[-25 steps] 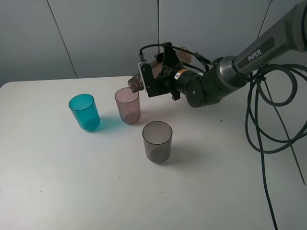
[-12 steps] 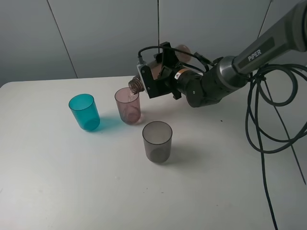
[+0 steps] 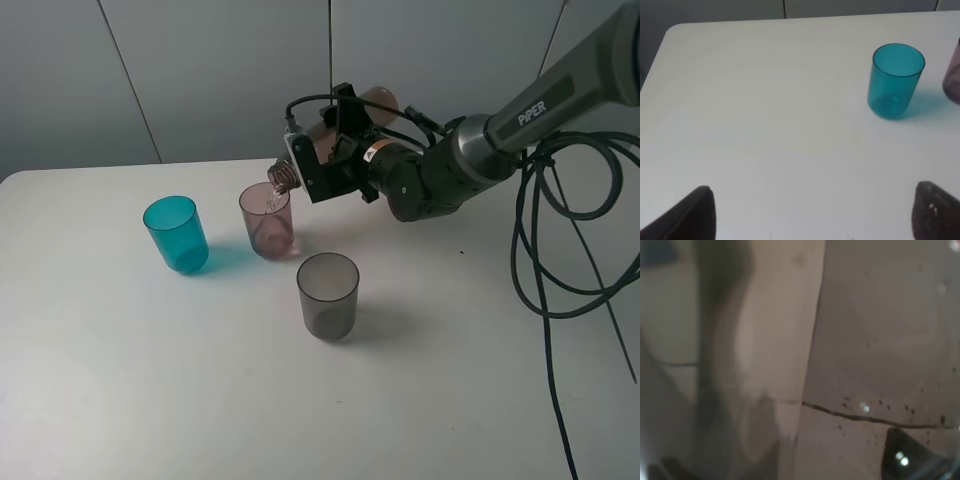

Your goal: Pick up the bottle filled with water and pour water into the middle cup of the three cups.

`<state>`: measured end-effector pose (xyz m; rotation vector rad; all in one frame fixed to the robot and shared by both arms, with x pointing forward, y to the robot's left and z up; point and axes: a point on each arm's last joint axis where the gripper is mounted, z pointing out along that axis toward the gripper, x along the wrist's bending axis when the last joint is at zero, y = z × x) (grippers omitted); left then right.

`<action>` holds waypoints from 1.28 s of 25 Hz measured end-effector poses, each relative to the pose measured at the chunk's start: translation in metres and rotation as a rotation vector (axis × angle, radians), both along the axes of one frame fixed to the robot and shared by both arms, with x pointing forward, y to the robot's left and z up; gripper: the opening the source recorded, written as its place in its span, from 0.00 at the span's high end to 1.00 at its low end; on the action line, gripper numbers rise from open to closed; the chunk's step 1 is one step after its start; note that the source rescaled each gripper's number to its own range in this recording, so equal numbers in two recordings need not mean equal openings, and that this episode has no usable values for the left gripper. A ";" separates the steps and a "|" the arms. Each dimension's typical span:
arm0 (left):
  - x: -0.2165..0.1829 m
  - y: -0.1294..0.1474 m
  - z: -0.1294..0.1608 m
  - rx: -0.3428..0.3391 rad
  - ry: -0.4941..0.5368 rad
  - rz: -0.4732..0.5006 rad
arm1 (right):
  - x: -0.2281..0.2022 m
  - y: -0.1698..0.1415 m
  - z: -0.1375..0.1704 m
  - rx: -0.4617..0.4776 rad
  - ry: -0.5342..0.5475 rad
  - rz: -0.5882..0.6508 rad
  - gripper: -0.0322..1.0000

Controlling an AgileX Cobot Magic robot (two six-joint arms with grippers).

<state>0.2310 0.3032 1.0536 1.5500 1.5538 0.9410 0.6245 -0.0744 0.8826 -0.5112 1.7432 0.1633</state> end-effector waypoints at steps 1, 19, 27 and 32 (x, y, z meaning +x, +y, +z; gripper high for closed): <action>0.000 0.000 0.000 0.000 0.000 0.000 | 0.001 0.000 0.001 0.001 -0.005 0.000 0.97; 0.000 0.000 0.000 0.000 0.000 0.000 | 0.003 0.001 0.010 -0.030 -0.110 0.009 0.97; 0.000 0.000 0.000 0.000 0.000 0.000 | 0.002 0.005 0.011 -0.066 -0.142 0.057 0.97; 0.000 0.000 0.000 0.000 0.000 0.000 | 0.001 0.008 0.012 -0.086 -0.162 0.099 0.97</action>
